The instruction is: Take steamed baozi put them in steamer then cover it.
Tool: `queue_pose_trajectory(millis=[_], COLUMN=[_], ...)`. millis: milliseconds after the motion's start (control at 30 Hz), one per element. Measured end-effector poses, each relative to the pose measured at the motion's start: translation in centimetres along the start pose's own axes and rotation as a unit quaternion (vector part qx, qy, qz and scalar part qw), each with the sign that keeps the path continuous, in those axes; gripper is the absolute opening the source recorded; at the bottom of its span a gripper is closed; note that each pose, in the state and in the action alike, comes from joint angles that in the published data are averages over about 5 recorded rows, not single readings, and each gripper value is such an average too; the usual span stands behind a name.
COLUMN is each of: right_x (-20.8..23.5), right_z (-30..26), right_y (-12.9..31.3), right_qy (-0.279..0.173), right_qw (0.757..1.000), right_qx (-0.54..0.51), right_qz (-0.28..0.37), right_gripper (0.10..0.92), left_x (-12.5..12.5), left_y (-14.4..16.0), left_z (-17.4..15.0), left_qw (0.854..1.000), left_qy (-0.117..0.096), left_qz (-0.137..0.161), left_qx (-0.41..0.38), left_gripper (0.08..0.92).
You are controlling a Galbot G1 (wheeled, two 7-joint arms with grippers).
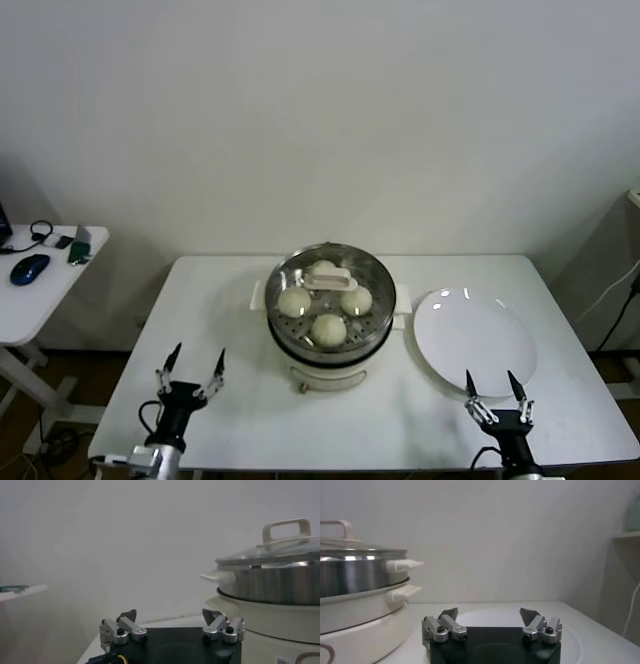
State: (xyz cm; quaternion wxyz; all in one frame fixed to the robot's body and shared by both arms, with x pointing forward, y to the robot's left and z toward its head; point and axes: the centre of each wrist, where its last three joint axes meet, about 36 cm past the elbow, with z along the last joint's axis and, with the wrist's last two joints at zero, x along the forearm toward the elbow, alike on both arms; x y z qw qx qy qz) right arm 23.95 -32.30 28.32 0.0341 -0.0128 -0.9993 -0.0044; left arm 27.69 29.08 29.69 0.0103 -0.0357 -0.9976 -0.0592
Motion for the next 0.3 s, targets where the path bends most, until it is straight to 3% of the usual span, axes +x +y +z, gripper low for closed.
queue_pose_trajectory(millis=[300], right_x=[-0.10], right_z=[0.08], right_y=[0.22], right_qy=[0.000], right_qw=[1.000], right_qx=[-0.001], right_qz=[-0.003], right_gripper=[0.823], left_x=[0.66], left_y=[-0.13], left_z=[0.98], left_qw=[1.000], left_qy=[0.000], left_qz=[-0.001], left_qx=[0.014], left_gripper=[0.823])
